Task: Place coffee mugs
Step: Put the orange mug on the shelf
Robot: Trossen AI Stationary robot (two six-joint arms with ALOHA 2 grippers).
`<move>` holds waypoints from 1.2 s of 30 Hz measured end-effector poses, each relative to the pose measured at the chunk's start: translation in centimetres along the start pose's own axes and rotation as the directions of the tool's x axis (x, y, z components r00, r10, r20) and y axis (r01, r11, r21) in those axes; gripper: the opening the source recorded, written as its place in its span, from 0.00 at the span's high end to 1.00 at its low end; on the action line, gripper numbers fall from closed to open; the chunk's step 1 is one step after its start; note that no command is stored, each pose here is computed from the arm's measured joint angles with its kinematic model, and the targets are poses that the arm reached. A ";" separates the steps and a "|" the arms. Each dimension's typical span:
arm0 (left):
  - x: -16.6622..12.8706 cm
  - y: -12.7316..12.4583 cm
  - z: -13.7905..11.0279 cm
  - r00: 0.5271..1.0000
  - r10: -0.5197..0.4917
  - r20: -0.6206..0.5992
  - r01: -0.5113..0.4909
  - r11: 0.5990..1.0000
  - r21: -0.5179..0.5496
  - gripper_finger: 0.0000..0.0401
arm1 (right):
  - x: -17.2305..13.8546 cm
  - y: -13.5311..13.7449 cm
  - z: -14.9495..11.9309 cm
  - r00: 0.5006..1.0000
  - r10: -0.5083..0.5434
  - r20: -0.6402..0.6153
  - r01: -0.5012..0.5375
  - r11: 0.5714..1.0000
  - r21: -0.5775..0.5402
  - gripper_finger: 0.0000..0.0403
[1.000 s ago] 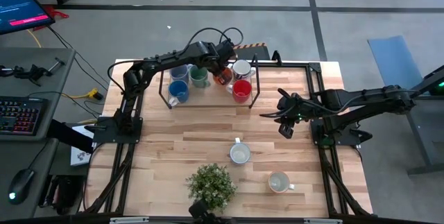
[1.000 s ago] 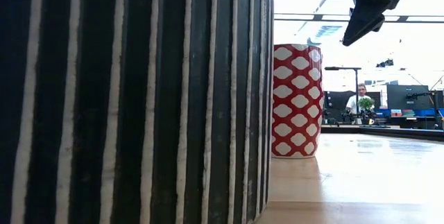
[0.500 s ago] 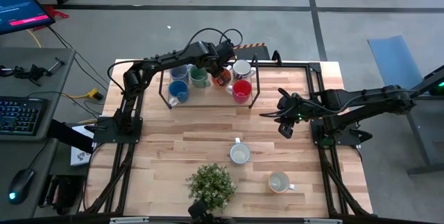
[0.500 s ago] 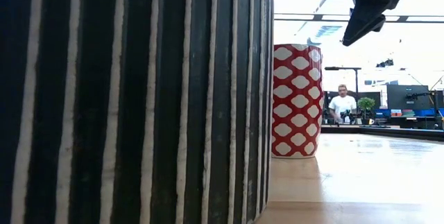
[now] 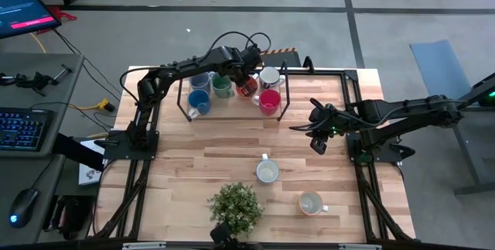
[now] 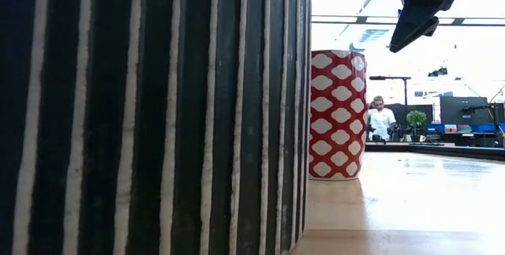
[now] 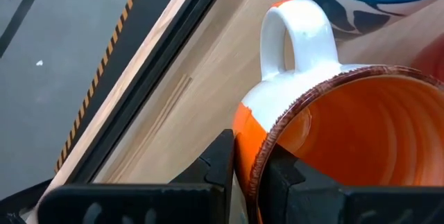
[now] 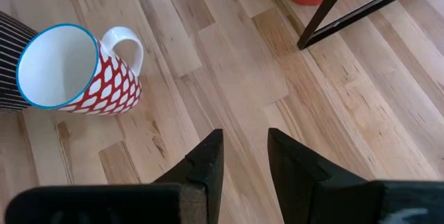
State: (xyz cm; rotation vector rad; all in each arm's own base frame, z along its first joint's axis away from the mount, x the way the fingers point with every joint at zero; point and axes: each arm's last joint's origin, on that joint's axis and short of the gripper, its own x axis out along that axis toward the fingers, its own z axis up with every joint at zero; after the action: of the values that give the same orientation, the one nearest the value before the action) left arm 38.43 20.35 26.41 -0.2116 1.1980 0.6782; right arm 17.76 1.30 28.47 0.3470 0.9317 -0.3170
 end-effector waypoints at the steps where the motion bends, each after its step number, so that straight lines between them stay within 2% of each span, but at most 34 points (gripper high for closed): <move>1: 0.0 0.0 0.0 1.000 0.000 0.000 0.000 1.000 0.004 0.92 | 0.0 0.0 0.0 1.000 0.000 0.000 0.000 1.000 0.000 0.77; 15: 0.0 0.0 0.0 1.000 -0.005 0.000 0.005 1.000 0.010 0.92 | 0.0 0.0 0.0 1.000 0.003 -0.002 -0.003 1.000 0.001 0.77; 22: 0.1 0.4 0.0 0.998 -0.063 -0.009 0.063 0.997 -0.042 0.92 | 0.0 0.0 0.0 1.000 0.003 -0.002 -0.003 1.000 0.000 0.77; 36: 0.3 1.0 0.0 0.999 -0.045 -0.014 0.044 0.997 -0.056 0.92 | 0.0 0.0 0.0 1.000 0.003 -0.002 -0.003 1.000 0.001 0.77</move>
State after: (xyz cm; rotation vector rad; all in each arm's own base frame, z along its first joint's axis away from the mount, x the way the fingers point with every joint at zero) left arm 37.92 21.20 26.36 -0.2898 1.1868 0.6728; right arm 17.76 1.31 28.47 0.3495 0.9332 -0.3137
